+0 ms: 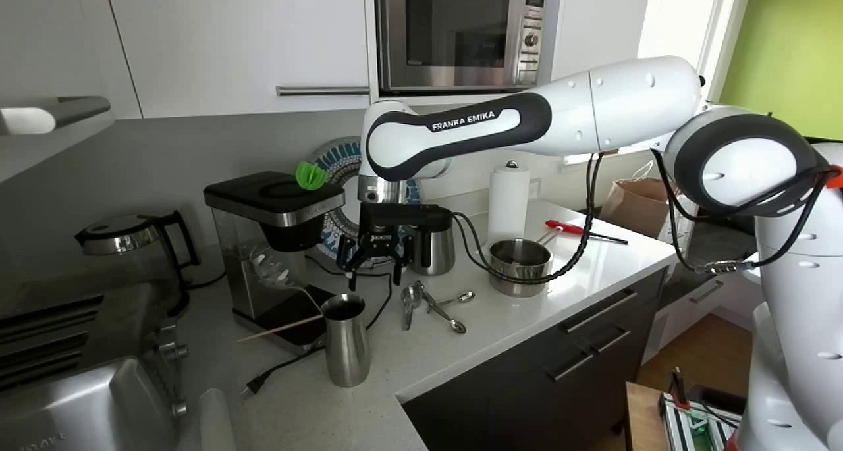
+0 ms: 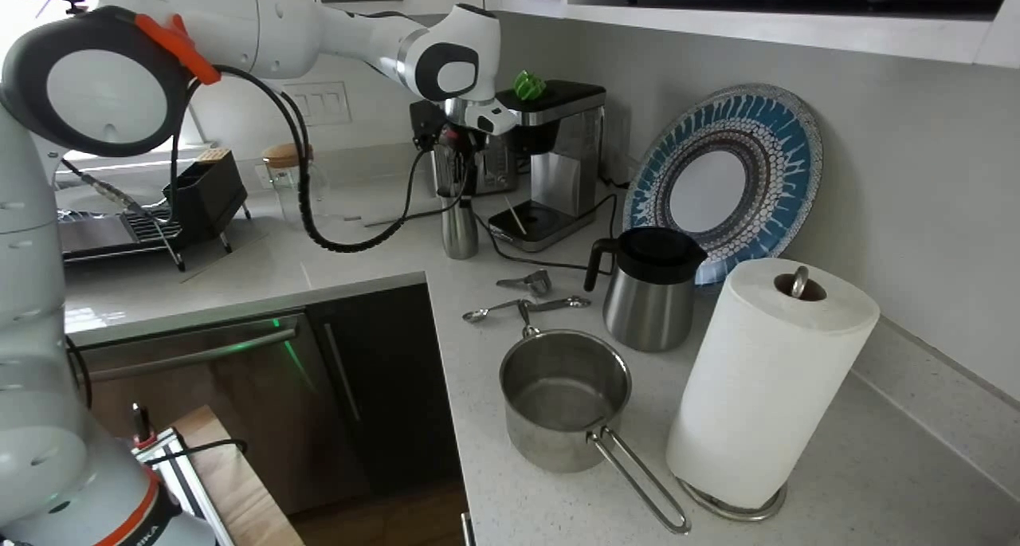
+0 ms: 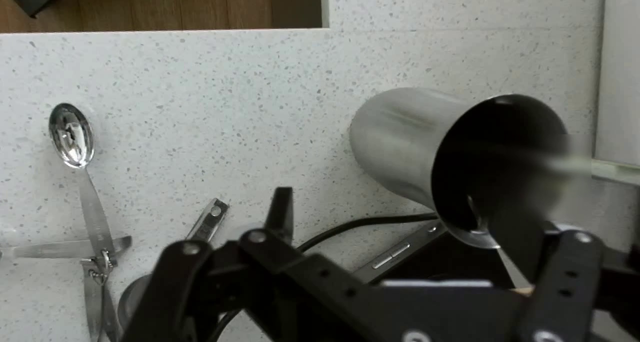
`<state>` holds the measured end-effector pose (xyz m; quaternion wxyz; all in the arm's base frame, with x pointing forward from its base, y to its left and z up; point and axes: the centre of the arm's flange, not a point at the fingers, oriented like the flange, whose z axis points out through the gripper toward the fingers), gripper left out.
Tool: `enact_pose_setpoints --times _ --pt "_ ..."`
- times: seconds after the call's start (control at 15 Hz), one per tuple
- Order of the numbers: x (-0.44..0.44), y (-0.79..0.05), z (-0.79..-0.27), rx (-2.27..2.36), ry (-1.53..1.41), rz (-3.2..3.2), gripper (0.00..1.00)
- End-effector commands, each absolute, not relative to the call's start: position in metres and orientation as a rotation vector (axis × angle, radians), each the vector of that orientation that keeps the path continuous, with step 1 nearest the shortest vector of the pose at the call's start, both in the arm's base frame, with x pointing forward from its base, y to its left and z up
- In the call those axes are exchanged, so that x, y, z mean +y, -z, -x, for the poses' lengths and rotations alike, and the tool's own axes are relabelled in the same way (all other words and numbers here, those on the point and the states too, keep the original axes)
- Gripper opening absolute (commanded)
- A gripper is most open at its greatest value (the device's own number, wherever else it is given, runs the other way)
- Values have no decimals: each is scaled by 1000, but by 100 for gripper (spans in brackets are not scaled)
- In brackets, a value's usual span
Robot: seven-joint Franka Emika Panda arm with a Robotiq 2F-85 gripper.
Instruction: Put the cup inside the pot
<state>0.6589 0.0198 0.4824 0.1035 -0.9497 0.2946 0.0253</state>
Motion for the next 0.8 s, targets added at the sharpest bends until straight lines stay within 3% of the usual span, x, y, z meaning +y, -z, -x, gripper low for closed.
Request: enact_pose_setpoints --times 0.0,0.33,0.4,0.47,0.73 --pt "37 -470 -673 800 -34 2863 97" --pt "53 -458 -685 746 0 2876 67" --pt "56 -456 -687 743 -6 2883 49" --pt "58 -453 -688 739 -11 2888 46" --pt "62 -447 -694 725 -36 2920 14"
